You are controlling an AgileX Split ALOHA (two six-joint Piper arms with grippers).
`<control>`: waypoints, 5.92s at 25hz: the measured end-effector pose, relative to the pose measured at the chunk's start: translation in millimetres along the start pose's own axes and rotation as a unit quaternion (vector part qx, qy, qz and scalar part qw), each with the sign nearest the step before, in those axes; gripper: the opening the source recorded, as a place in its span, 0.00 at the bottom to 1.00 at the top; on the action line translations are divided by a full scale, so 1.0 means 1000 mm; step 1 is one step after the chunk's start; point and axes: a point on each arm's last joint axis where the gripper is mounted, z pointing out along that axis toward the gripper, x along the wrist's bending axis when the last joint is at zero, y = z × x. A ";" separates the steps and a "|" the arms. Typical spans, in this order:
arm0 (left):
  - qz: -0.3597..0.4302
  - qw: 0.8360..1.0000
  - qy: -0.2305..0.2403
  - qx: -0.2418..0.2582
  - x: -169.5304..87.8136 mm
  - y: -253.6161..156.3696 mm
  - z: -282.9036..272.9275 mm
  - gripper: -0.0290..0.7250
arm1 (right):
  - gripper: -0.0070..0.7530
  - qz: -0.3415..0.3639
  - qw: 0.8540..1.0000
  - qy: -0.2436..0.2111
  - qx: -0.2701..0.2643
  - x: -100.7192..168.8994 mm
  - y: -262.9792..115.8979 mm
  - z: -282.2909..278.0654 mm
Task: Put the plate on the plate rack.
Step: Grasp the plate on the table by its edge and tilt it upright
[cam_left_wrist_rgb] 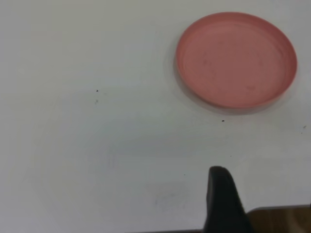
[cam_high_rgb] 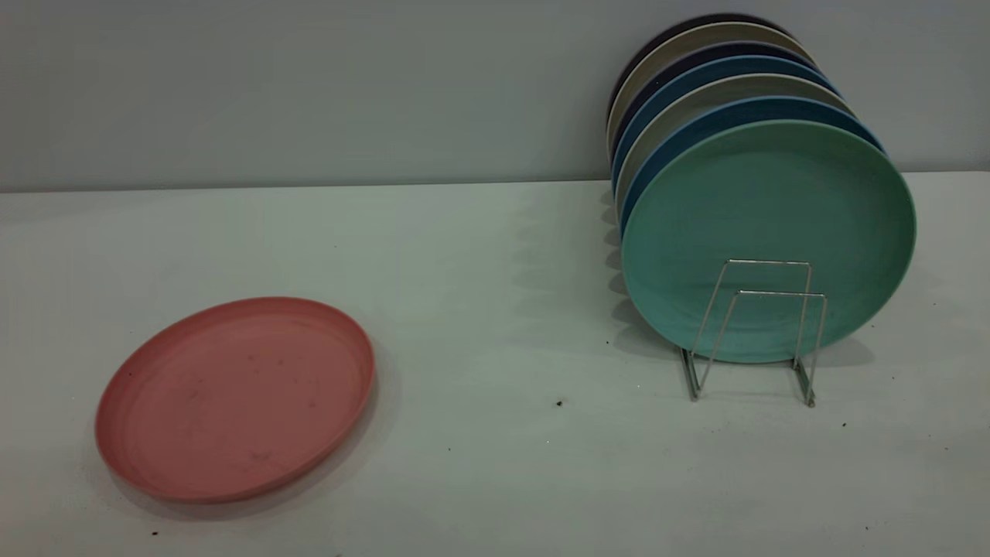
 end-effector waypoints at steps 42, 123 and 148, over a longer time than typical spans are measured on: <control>0.001 1.000 0.001 0.000 0.000 0.000 0.000 0.66 | 0.36 -0.001 1.000 0.000 0.000 0.000 0.000 0.000; -0.299 0.889 -0.185 0.292 0.062 0.018 0.379 0.57 | 0.52 -0.047 0.991 0.106 0.062 0.013 0.067 0.085; -0.284 0.885 -0.208 0.306 0.047 0.007 0.391 0.43 | 0.52 -0.048 0.992 0.105 0.059 0.013 0.067 0.085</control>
